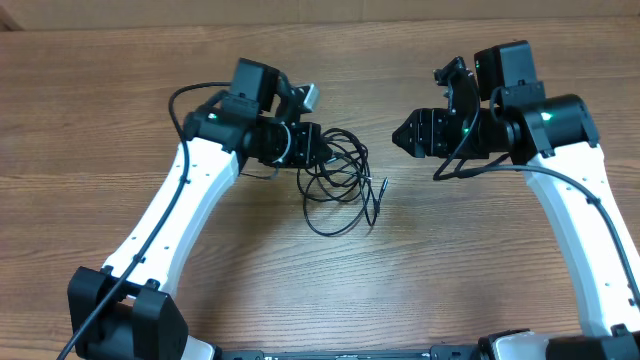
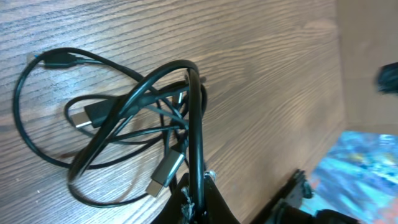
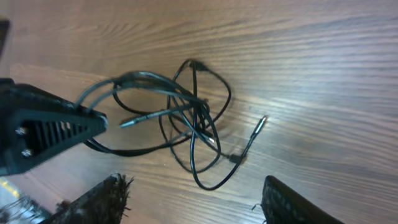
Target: Untangle cables
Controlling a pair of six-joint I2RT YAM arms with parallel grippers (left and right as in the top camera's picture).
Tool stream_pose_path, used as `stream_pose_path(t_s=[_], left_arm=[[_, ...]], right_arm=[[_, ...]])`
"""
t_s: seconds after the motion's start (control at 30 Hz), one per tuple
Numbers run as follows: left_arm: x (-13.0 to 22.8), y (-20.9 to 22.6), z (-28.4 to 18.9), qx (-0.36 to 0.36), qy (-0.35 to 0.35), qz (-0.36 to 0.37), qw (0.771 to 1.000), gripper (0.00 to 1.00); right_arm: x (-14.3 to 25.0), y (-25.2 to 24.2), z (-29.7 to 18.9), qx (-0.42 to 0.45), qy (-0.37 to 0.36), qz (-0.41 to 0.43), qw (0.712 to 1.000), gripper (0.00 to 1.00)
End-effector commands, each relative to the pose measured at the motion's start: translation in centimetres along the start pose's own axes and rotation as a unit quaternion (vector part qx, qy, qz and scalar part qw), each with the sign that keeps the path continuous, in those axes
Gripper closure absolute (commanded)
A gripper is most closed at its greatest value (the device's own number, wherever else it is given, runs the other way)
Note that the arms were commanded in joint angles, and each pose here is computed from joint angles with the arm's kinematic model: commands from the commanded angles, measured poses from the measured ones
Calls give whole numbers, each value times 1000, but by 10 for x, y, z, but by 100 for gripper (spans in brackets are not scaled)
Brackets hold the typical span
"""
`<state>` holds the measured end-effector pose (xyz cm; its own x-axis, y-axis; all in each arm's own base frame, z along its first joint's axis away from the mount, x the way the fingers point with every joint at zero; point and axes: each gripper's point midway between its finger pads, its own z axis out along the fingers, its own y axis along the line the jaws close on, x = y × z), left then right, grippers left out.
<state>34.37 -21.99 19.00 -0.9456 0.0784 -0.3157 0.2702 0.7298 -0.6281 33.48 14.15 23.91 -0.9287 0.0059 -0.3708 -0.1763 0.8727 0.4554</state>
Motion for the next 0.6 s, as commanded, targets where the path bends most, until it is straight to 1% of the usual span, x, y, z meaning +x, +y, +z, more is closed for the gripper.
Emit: stream_pose_path(t_s=[0.0, 0.07, 0.17, 0.27, 0.43, 0.57], left_arm=[[-5, -8, -9, 44, -1, -30, 999, 96], [-6, -8, -9, 44, -3, -33, 998, 96], [-6, -10, -7, 45, -4, -28, 999, 96], [-7, -13, -5, 46, -5, -22, 999, 96], [-9, -12, -5, 43, -9, -29, 999, 96], [-9, -11, -5, 39, -10, -29, 999, 96]], right_arm=[[1, 15, 11, -52, 27, 2, 998, 36], [3, 22, 16, -65, 39, 35, 996, 42], [4, 27, 26, -63, 52, 115, 990, 49], [4, 34, 38, -58, 64, 190, 978, 50], [11, 27, 63, 3, 76, 324, 943, 49], [19, 29, 80, 23, 94, 381, 920, 48]])
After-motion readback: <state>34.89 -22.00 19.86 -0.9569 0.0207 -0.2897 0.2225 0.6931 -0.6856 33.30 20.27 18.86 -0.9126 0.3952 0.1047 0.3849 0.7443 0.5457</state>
